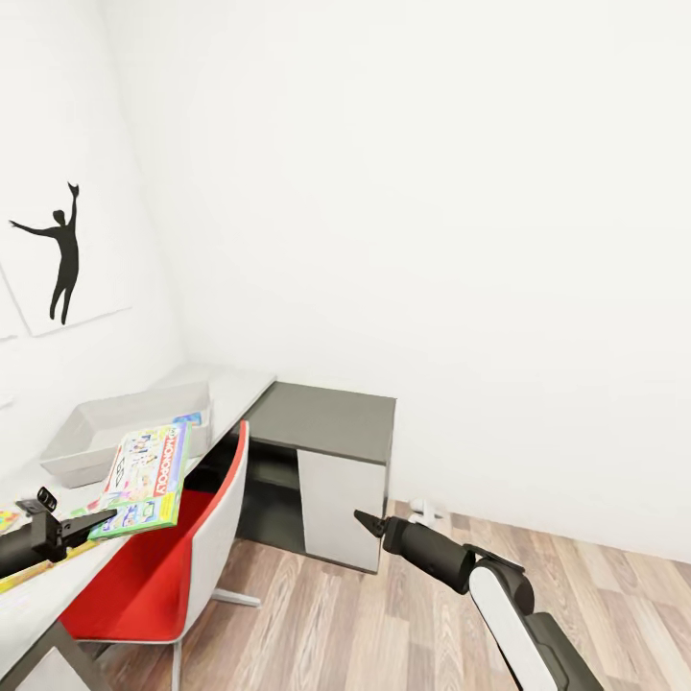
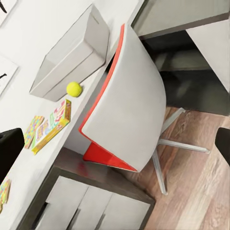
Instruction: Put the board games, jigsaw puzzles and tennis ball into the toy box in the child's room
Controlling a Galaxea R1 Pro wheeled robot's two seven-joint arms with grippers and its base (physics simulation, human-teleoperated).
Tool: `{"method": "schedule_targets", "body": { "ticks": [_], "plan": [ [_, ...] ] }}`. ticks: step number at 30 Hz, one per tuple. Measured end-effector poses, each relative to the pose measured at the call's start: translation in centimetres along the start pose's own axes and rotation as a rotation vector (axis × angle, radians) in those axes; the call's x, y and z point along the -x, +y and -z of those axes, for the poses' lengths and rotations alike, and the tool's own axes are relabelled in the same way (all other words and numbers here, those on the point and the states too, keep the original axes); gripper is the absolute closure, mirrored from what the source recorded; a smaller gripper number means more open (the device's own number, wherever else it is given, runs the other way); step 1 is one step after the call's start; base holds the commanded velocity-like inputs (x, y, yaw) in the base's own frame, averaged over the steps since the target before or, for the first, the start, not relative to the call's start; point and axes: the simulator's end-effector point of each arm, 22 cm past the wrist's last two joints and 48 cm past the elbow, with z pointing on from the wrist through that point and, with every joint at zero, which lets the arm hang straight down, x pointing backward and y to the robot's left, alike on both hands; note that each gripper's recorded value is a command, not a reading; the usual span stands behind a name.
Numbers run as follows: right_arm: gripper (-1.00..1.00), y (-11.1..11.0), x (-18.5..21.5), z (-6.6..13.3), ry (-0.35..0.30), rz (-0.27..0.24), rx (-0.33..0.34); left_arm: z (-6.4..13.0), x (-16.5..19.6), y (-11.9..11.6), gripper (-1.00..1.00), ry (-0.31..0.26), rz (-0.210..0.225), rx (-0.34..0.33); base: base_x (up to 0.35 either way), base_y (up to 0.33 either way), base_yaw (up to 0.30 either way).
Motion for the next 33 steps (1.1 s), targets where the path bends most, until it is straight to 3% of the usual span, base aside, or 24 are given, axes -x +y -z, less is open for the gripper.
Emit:
{"method": "schedule_targets", "body": {
  "ticks": [8, 33],
  "plan": [
    [-1.00, 0.11, 0.12, 0.02, -0.003, 0.002, 0.002, 0.01, -0.01, 0.01, 1.00, 0.000, 0.000, 0.000, 0.327, -0.001, 0.046],
    [-1.00, -0.10, -0.14, -0.06, 0.002, -0.001, -0.002, -0.12, -0.03, -0.03, 1.00, -0.001, 0.001, -0.004, 0.296, -0.152, 0.238]
  ]
}}
